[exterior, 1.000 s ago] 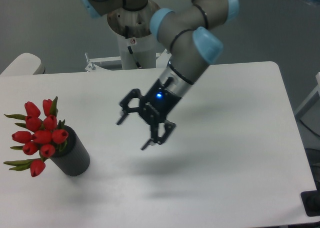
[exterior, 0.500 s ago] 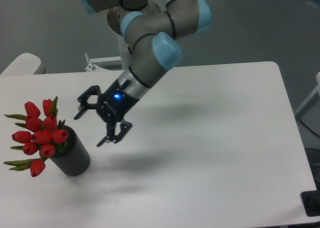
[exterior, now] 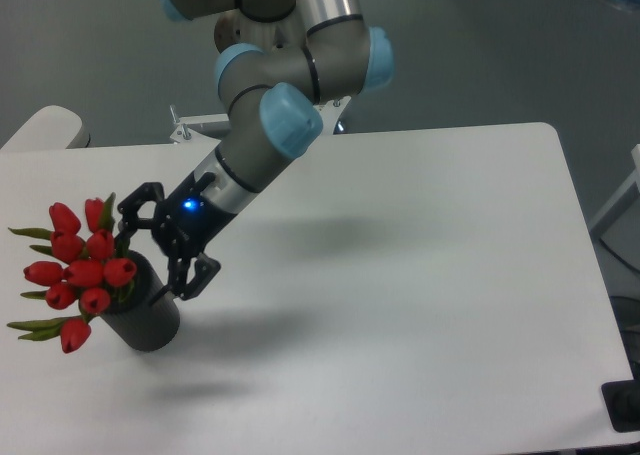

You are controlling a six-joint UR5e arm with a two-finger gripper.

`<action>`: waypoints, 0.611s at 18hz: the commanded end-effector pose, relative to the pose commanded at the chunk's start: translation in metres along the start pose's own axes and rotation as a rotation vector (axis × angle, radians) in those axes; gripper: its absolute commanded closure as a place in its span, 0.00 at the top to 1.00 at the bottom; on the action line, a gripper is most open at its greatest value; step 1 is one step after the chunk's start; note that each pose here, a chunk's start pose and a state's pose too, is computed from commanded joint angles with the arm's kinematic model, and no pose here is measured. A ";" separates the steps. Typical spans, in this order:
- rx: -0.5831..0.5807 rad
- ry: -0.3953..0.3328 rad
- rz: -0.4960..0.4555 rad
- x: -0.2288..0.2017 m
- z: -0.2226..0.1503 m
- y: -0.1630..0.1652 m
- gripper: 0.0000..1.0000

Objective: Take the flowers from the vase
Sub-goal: 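Lower the gripper around the tulip stems above the vase rim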

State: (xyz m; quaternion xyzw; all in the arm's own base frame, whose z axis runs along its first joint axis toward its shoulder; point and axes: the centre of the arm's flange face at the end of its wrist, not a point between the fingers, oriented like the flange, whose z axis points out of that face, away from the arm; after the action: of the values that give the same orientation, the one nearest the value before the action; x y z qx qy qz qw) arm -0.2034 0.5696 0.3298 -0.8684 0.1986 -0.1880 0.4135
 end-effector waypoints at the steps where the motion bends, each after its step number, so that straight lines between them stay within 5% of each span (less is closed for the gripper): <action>1: 0.000 0.002 0.003 0.001 0.001 -0.001 1.00; 8: -0.003 0.017 0.008 0.008 0.008 -0.003 0.94; 11: -0.001 0.014 0.013 0.007 0.007 -0.003 0.68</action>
State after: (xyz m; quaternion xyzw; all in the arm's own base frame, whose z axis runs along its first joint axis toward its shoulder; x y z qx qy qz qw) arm -0.1934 0.5728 0.3294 -0.8661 0.2073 -0.1914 0.4127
